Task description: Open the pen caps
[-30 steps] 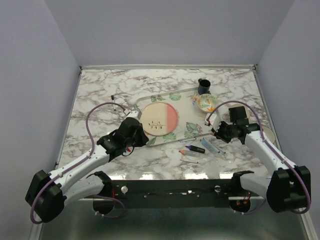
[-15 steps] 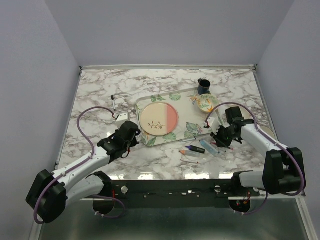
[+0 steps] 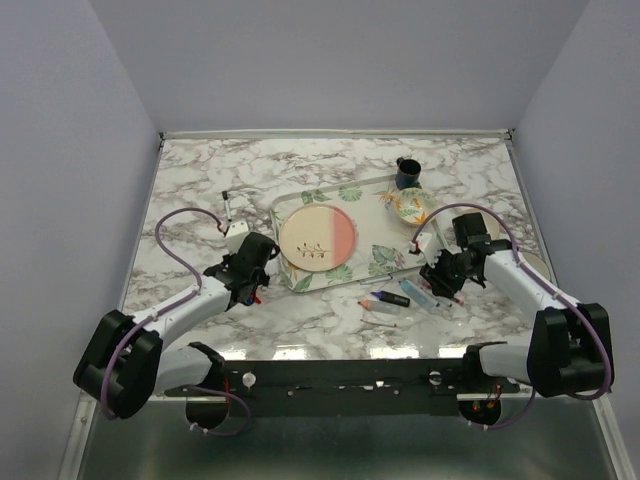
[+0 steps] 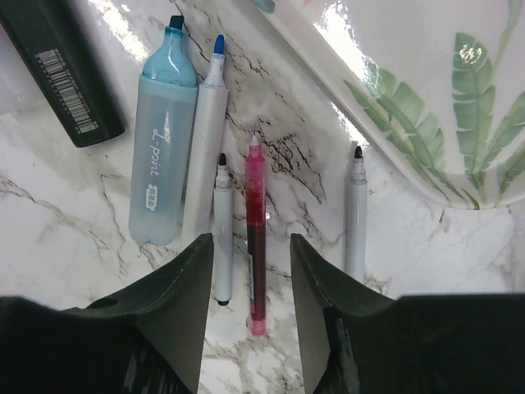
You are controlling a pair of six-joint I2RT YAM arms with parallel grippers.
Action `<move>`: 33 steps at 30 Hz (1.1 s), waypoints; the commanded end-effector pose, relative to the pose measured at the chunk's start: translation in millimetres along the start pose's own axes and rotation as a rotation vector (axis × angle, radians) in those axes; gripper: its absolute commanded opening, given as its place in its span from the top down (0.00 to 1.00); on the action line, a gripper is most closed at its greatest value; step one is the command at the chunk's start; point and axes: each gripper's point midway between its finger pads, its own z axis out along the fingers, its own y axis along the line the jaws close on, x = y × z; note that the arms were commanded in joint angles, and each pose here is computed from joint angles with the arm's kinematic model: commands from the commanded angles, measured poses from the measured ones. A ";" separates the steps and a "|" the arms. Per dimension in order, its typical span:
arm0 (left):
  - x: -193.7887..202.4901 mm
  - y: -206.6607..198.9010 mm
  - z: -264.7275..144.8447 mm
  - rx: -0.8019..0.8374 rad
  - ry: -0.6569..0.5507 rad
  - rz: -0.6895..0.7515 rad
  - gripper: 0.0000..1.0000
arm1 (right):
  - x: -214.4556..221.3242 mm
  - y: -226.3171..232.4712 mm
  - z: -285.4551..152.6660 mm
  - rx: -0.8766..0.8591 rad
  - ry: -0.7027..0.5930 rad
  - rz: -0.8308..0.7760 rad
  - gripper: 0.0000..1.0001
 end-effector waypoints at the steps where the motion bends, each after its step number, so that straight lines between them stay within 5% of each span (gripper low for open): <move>1: -35.9 -4.9 9.6 -0.024 -0.097 -0.036 0.79 | -11.0 -9.0 -9.8 0.044 -0.039 -0.008 0.47; 19: -46.0 3.1 31.3 -0.034 -0.039 -0.082 0.62 | -16.1 -10.4 -14.0 0.059 -0.064 -0.023 0.46; 23: -80.4 6.2 34.6 -0.020 -0.087 -0.150 0.52 | -21.7 -16.6 -18.9 0.096 -0.084 -0.022 0.45; 25: -102.0 -1.4 39.2 0.020 -0.091 -0.179 0.49 | -28.0 -24.3 -24.7 0.144 -0.108 -0.013 0.37; 33: -162.4 18.0 83.0 0.032 -0.068 -0.278 0.44 | -47.1 -28.8 -42.3 0.213 -0.206 -0.033 0.30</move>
